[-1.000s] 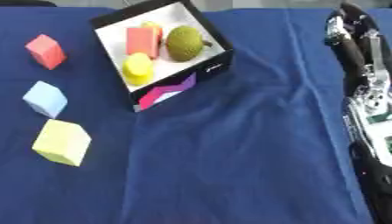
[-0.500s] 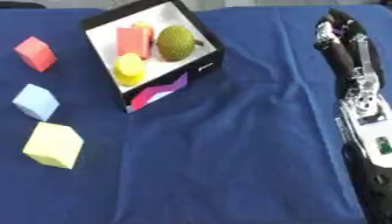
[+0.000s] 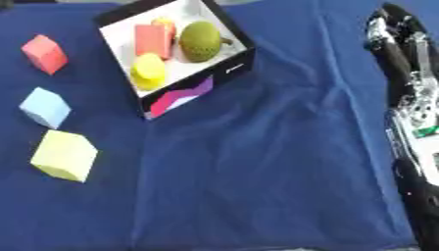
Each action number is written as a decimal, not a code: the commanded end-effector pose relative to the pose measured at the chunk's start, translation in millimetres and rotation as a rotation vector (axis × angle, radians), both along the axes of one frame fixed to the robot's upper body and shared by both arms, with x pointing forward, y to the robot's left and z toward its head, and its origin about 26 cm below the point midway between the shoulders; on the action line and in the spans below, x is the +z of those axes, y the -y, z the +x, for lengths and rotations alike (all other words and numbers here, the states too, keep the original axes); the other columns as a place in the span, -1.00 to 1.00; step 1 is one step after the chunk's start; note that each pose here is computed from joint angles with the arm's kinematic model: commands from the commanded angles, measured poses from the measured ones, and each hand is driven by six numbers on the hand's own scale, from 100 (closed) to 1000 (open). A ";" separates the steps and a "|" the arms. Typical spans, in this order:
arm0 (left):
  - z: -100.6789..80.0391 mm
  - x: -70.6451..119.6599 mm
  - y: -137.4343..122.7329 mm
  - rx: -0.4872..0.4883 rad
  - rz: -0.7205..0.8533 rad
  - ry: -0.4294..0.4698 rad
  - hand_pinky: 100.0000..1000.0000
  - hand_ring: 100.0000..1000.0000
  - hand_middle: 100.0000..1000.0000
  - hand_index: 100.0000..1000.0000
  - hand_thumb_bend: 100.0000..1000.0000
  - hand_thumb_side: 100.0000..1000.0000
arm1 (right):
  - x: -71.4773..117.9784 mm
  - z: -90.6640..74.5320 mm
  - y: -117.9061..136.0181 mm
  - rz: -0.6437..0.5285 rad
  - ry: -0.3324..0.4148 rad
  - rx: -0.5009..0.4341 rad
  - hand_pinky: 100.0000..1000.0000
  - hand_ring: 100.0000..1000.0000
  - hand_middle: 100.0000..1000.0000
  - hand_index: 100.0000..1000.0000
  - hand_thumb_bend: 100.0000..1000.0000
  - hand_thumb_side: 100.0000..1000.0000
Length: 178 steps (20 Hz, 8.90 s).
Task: Pick up objects on the table and place them in the box.
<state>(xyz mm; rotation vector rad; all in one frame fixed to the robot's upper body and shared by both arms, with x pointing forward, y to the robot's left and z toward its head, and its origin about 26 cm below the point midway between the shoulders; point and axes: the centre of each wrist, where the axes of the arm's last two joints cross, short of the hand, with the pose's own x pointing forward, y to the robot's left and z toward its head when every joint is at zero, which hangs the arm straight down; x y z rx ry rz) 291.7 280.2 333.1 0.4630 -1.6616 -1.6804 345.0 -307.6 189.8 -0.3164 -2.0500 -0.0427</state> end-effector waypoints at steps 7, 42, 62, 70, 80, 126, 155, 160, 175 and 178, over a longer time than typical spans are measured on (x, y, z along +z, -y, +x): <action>-0.7 -17.5 5.2 0.037 0.219 -0.058 0.63 0.63 0.54 0.71 -1.00 0.50 | 14.8 -3.4 2.0 -0.039 0.040 0.004 0.51 0.58 0.52 0.71 -1.00 -0.08; 2.5 -67.0 15.5 0.172 0.272 -0.237 0.76 0.65 0.46 0.69 -0.29 -1.00 | 12.9 -0.1 0.2 -0.037 0.021 0.012 0.51 0.53 0.48 0.69 -1.00 0.01; 20.8 -89.5 10.7 0.240 0.283 -0.250 0.82 0.72 0.53 0.69 -0.15 -1.00 | 12.9 0.3 -3.4 -0.029 0.023 0.020 0.51 0.52 0.47 0.68 -1.00 0.03; 32.8 -99.1 9.7 0.245 0.311 -0.223 0.84 0.73 0.54 0.70 -0.09 -1.00 | 12.8 0.7 -4.1 -0.028 0.021 0.022 0.51 0.51 0.46 0.68 -1.00 0.04; 41.0 -106.0 17.3 0.225 0.321 -0.166 0.29 0.16 0.12 0.45 -0.22 -1.00 | 12.1 1.1 -3.9 -0.023 0.018 0.020 0.51 0.51 0.46 0.67 -1.00 0.05; 157.0 -6.2 134.4 0.074 -0.055 0.201 0.70 0.64 0.47 0.61 -0.35 -1.00 | 5.4 2.5 -5.6 -0.009 -0.001 0.026 0.51 0.50 0.45 0.66 -1.00 0.08; 107.4 53.0 1.8 0.093 0.030 0.219 0.77 0.71 0.53 0.62 -0.53 -1.00 | 8.4 0.5 -1.6 -0.014 0.015 0.006 0.51 0.49 0.45 0.66 -1.00 0.07; 82.2 46.3 -9.2 0.074 0.196 0.172 0.78 0.75 0.59 0.67 -0.33 -1.00 | 9.7 0.8 -2.8 -0.021 0.016 0.014 0.51 0.50 0.45 0.66 -1.00 0.08; 76.4 10.9 -46.9 0.076 0.277 -0.062 0.71 0.68 0.51 0.58 -0.47 -0.53 | 13.5 1.5 -4.3 -0.020 0.028 0.017 0.51 0.50 0.45 0.66 -1.00 0.08; 74.2 6.4 -48.8 0.072 0.304 -0.079 0.72 0.69 0.52 0.58 -0.36 -0.57 | 13.7 1.5 -4.5 -0.021 0.029 0.018 0.51 0.50 0.45 0.66 -1.00 0.09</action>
